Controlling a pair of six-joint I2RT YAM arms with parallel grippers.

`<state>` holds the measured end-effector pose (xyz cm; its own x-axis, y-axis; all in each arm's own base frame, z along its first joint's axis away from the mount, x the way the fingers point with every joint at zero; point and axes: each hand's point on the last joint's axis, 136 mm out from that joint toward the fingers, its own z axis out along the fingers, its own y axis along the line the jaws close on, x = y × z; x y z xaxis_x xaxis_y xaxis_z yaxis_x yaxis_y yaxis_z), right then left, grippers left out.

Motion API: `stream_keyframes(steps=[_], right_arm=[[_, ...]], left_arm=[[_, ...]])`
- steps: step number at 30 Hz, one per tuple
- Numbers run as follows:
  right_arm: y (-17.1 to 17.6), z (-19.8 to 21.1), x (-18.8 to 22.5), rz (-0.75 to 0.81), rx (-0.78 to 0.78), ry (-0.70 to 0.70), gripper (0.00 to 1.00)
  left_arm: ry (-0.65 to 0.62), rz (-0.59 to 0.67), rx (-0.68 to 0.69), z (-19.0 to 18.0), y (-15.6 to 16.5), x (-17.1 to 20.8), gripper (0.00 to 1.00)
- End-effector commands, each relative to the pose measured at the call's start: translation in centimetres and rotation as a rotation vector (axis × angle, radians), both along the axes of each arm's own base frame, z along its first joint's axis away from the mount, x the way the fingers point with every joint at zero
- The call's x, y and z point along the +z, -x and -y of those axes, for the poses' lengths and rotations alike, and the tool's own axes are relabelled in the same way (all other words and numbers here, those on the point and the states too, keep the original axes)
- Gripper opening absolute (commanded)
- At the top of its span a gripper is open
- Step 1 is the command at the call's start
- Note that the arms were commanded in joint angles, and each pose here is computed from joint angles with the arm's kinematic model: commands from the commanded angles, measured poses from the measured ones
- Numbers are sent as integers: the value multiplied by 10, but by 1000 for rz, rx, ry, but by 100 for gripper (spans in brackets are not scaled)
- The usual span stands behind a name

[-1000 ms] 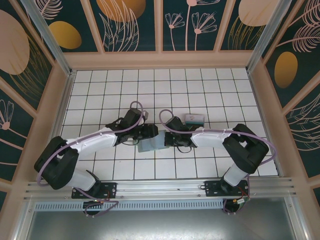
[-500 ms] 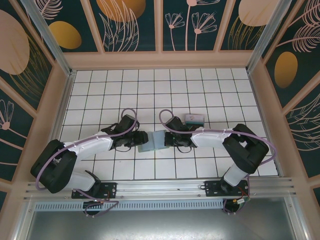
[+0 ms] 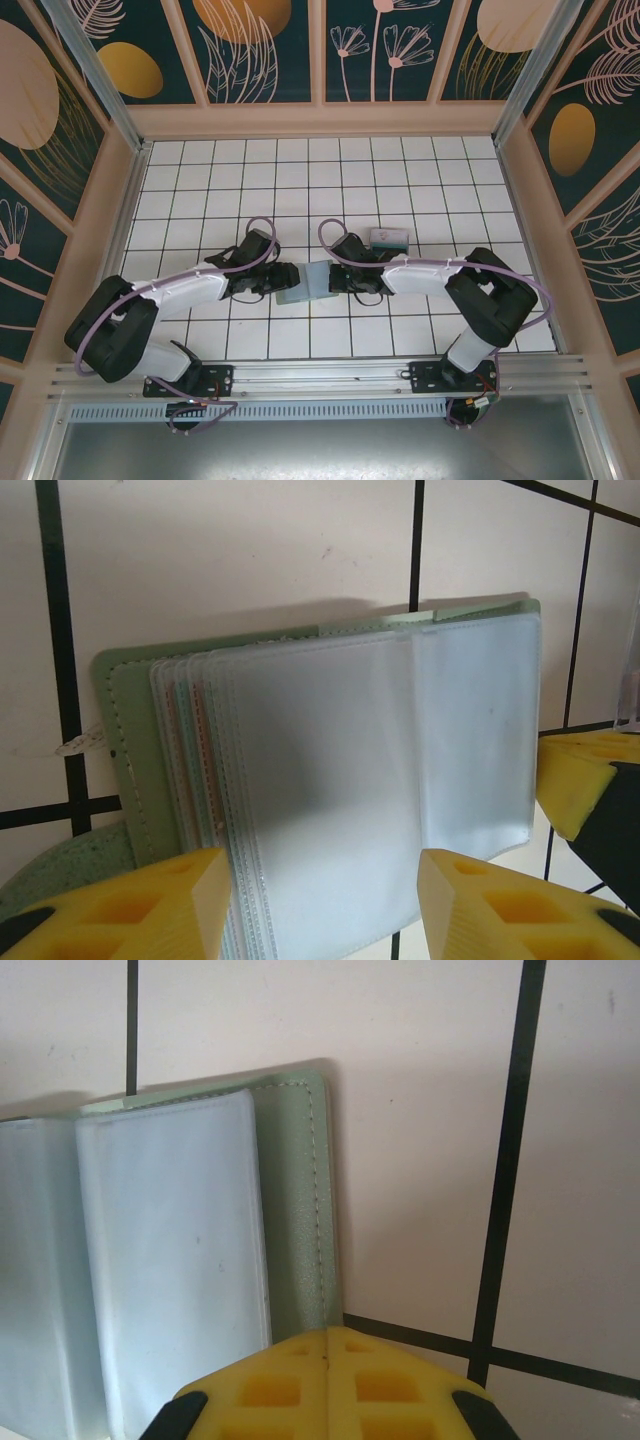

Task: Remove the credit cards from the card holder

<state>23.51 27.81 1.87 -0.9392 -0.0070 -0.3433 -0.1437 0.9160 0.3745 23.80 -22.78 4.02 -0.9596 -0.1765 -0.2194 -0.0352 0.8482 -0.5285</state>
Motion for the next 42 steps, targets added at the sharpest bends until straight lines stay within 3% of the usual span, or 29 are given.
stream_keyframes(steps=[1,26,42], right_arm=[[6,11,-14,-40,-13,46,0],[8,10,-18,-50,-11,49,0],[7,11,-16,-45,-30,37,0]], left_arm=[[13,1,-24,4,-1,-1,53],[90,-17,-66,25,-1,-2,56],[146,21,-139,60,-10,16,57]])
